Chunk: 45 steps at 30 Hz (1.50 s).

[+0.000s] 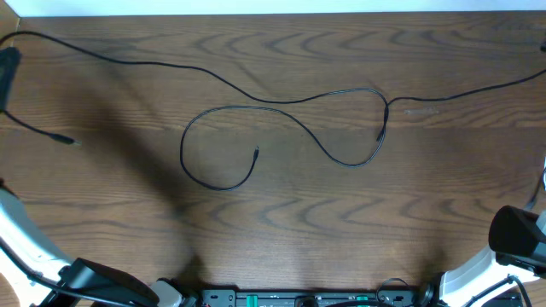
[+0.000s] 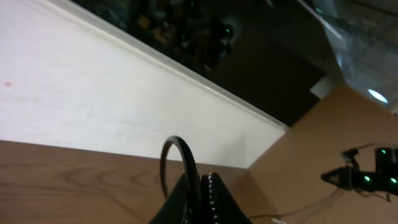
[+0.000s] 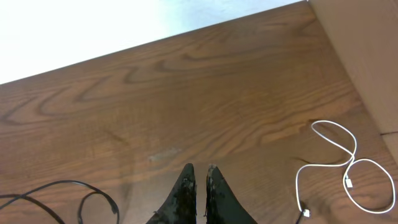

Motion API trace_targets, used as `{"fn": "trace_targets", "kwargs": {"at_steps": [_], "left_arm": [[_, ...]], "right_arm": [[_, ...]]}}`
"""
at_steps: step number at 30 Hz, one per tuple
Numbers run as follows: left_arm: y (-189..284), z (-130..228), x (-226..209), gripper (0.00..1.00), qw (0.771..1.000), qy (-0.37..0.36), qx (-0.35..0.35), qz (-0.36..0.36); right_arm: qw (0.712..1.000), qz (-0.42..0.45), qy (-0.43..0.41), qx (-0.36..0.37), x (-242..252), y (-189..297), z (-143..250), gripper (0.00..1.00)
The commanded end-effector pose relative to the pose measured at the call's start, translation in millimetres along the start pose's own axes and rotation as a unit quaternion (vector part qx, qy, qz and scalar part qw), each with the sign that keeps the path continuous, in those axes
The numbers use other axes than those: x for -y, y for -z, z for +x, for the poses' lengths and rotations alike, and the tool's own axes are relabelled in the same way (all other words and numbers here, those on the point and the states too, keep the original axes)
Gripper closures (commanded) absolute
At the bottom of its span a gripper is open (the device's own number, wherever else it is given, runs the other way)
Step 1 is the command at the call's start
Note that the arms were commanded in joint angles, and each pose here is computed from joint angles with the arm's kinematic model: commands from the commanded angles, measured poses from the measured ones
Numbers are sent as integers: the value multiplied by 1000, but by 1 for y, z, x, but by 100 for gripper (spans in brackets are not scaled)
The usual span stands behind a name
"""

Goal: Untangle cables

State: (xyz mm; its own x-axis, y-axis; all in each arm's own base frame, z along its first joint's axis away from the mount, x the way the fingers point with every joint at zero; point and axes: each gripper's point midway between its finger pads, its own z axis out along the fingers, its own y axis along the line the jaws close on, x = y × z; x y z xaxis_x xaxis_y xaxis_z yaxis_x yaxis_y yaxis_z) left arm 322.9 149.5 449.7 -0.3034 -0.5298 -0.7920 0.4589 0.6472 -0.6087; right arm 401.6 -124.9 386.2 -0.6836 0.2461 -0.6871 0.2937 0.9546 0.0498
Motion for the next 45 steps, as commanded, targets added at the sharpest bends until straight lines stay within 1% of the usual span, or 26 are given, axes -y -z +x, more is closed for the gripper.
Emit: {"fn": "trace_targets", "kwargs": {"at_steps": [1,4,7,11,13,16,22,25,29,30,32,36,40,45], "left_arm": [[23,-23,-4,93,998,-24,44,-33],[36,-26,-20,93,997,18,58,-51],[35,-22,-30,93,996,51,53,-50],[11,-8,-23,93,999,39,13,-19],[-13,4,-12,93,1000,23,-17,12],[-27,11,-5,93,999,11,-31,30],[-26,12,-9,93,999,17,-35,30],[-28,14,-9,92,998,25,-37,32],[-30,15,-8,93,998,25,-40,35],[-30,15,-8,93,998,26,-40,35],[-30,15,-8,93,998,25,-40,35],[-30,15,-8,93,998,25,-40,35],[-30,15,-8,93,998,25,-40,35],[-30,15,-8,93,998,25,-40,35]], "right_arm": [[1000,-9,3,-1,-2,0,0,99],[1000,-28,7,-1,-8,1,1,99],[996,-89,30,-1,-30,1,1,99],[976,-194,95,-5,-76,3,8,99],[967,-222,128,-17,-98,-1,16,99],[956,-244,160,-37,-125,-4,28,99],[933,-286,200,-85,-177,-14,58,99],[912,-310,243,-114,-211,-23,82,99],[877,-333,307,-161,-248,-38,123,99],[864,-332,331,-186,-258,-48,142,99],[845,-336,355,-218,-268,-59,168,99],[804,-344,387,-292,-280,-81,225,99],[772,-342,397,-361,-283,-103,284,99],[746,-337,407,-405,-282,-116,340,99]]}}
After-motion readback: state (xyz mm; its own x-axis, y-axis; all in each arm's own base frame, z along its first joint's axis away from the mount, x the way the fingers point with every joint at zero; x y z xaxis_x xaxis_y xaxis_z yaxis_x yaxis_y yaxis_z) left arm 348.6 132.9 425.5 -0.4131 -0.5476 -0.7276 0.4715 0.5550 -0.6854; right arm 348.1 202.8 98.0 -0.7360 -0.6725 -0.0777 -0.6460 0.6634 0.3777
